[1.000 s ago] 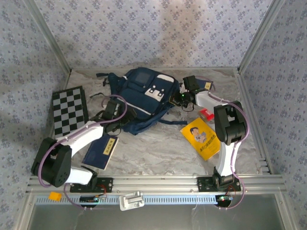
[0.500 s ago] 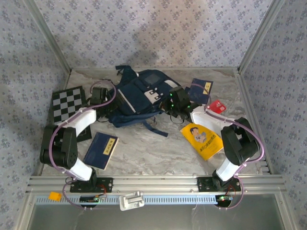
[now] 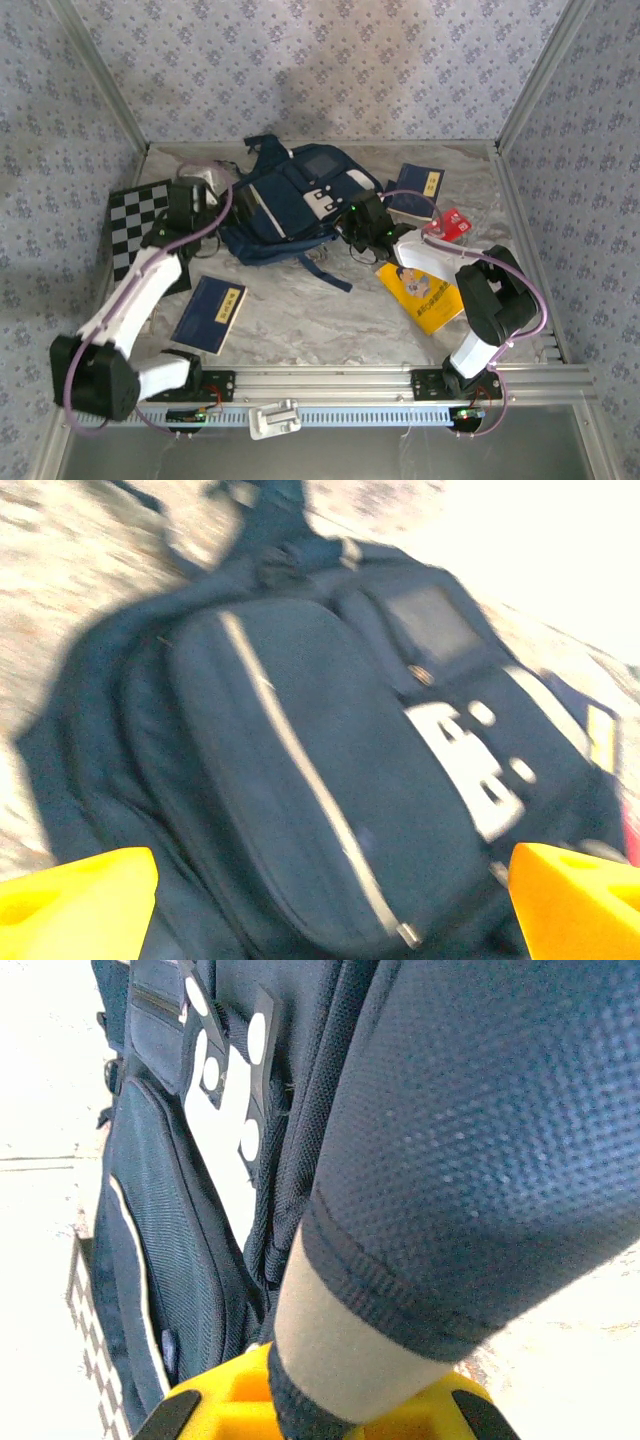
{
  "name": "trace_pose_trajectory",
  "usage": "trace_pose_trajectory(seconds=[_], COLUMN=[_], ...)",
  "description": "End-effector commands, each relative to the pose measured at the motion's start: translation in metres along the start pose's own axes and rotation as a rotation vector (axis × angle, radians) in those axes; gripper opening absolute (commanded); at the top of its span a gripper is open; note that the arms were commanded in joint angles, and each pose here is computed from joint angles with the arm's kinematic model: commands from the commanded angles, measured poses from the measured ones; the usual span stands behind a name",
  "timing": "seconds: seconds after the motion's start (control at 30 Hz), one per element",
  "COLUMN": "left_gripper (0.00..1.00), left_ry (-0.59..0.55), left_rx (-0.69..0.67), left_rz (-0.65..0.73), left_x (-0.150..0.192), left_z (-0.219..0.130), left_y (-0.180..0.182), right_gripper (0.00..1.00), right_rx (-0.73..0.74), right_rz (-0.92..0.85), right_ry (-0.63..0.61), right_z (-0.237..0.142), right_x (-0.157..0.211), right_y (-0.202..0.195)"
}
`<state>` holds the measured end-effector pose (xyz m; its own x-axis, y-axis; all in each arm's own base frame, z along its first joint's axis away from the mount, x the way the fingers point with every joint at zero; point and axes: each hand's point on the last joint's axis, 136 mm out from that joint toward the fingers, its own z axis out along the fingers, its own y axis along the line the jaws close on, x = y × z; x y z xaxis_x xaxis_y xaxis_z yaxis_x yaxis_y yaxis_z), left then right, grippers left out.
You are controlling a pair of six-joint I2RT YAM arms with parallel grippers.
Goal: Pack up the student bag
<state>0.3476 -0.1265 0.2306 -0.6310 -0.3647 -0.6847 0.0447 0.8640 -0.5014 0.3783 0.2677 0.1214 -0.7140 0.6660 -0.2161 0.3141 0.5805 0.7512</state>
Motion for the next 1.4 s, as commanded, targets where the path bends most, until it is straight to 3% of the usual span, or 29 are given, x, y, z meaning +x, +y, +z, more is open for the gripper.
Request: trace_pose_trajectory(seconds=[0.0,0.23,0.5,0.57,1.03,1.2,1.37], left_gripper=[0.87,0.75,0.69,0.68,0.58,0.50,0.36], left_ry=[0.060,0.098,0.117,0.113,0.061,0.057,0.040], left_rx=[0.033,0.165,0.216,0.193,-0.044,-0.052,-0.050], left_rz=[0.041,0.121,0.369,0.418,0.364,0.359,0.354], left_x=[0.047,0.124,0.180,0.185,0.181,0.174,0.164], left_z=[-0.013,-0.014,0.018,0.027,0.086,0.100,0.105], left_y=[-0.015,-0.055,-0.100,-0.107,-0.087,-0.089,-0.090], right_gripper=[0.00,0.00,0.00,0.00,0.00,0.00,0.00], right_rx=[-0.128,-0.151,-0.163,-0.164,-0.165,-0.160,-0.159], right_rz=[0.044,0.064,0.073,0.071,0.059,0.053,0.063], right_ry=[-0.002,0.002,0.004,0.007,0.013,0.025,0.036], right_z=[-0.007,-0.010,-0.012,-0.013,-0.020,-0.018,-0.015], right_x=[0.003,0.005,0.011,0.012,0.022,0.030,0.036], right_y=[0.034,0.041,0.047,0.049,0.054,0.053,0.049])
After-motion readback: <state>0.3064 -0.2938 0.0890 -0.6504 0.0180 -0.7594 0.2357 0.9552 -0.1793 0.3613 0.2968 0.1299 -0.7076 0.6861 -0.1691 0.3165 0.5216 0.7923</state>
